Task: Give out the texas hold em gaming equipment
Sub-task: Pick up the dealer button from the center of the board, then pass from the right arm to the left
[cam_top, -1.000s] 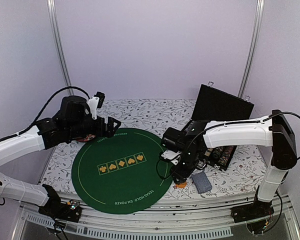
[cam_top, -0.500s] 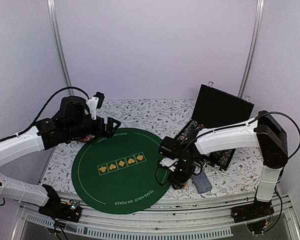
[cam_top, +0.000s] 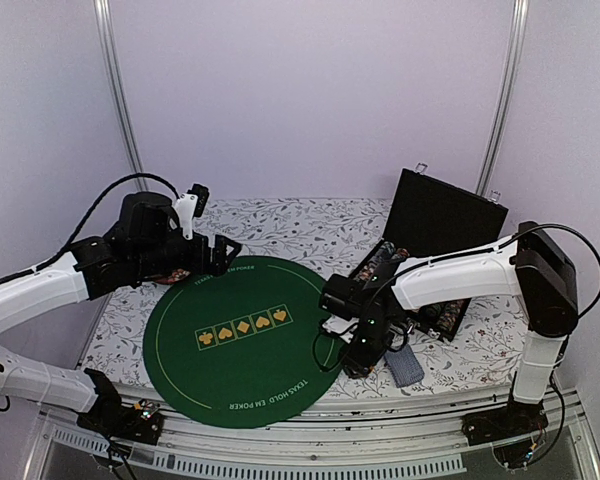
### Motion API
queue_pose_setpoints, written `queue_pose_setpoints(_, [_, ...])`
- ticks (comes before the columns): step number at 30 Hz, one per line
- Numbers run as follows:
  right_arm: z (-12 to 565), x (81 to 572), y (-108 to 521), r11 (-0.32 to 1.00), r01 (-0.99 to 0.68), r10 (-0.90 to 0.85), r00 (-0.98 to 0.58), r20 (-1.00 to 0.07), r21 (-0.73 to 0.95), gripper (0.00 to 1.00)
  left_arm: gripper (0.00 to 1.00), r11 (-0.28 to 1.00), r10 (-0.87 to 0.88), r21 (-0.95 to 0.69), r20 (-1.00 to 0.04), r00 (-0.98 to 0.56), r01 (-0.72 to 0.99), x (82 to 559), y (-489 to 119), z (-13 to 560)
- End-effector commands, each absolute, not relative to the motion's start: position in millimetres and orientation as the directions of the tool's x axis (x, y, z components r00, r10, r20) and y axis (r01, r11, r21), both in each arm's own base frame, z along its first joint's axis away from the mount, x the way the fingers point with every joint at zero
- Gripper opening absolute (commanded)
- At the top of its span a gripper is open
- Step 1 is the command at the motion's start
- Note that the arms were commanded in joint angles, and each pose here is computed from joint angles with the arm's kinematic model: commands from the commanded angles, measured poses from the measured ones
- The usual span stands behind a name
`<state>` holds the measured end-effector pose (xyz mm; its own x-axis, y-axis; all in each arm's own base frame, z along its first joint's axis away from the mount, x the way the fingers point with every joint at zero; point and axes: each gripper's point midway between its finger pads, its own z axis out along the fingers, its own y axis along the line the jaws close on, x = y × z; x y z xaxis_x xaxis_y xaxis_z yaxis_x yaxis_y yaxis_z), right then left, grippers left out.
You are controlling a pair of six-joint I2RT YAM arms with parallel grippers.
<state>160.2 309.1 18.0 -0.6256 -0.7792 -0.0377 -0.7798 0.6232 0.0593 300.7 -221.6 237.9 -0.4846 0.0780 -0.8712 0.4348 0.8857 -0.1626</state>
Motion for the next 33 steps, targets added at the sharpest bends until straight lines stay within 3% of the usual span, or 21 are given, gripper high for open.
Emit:
queue_pose_setpoints(1, [13, 150, 295, 0.639, -0.767, -0.769, -0.639, 0.02, 0.057, 0.5, 0.98, 0.876, 0.085, -0.158, -0.879, -0.469, 0.456, 296, -224, 245])
queue_pose_setpoints(13, [25, 145, 288, 0.658, -0.751, -0.753, -0.657, 0.036, 0.055, 0.42, 0.98, 0.877, 0.09, -0.154, -0.877, -0.471, 0.455, 296, -223, 242])
queue_pose_setpoints(17, [45, 150, 296, 0.65, -0.757, -0.758, -0.652, -0.028, 0.064, 0.38, 0.98, 0.874, 0.087, -0.163, -0.874, -0.478, 0.457, 296, -225, 241])
queue_pose_setpoints(20, [76, 166, 311, 0.634, -0.772, -0.759, -0.633, -0.15, 0.049, 0.33, 0.98, 0.865, 0.072, -0.191, -0.868, -0.492, 0.464, 294, -228, 241])
queue_pose_setpoints(24, [136, 200, 345, 0.606, -0.796, -0.717, -0.548, -0.432, 0.004, 0.28, 0.96, 0.818, 0.021, -0.288, -0.85, -0.526, 0.498, 285, -242, 243])
queue_pose_setpoints(29, [207, 230, 395, 0.559, -0.827, -0.57, -0.328, -0.753, -0.064, 0.27, 0.84, 0.615, -0.026, -0.432, -0.848, -0.53, 0.66, 254, -294, 258])
queue_pose_setpoints(33, [246, 231, 420, 0.508, -0.855, -0.453, -0.165, -0.876, -0.102, 0.26, 0.84, 0.448, 0.008, -0.471, -0.848, -0.53, 0.76, 222, -335, 263])
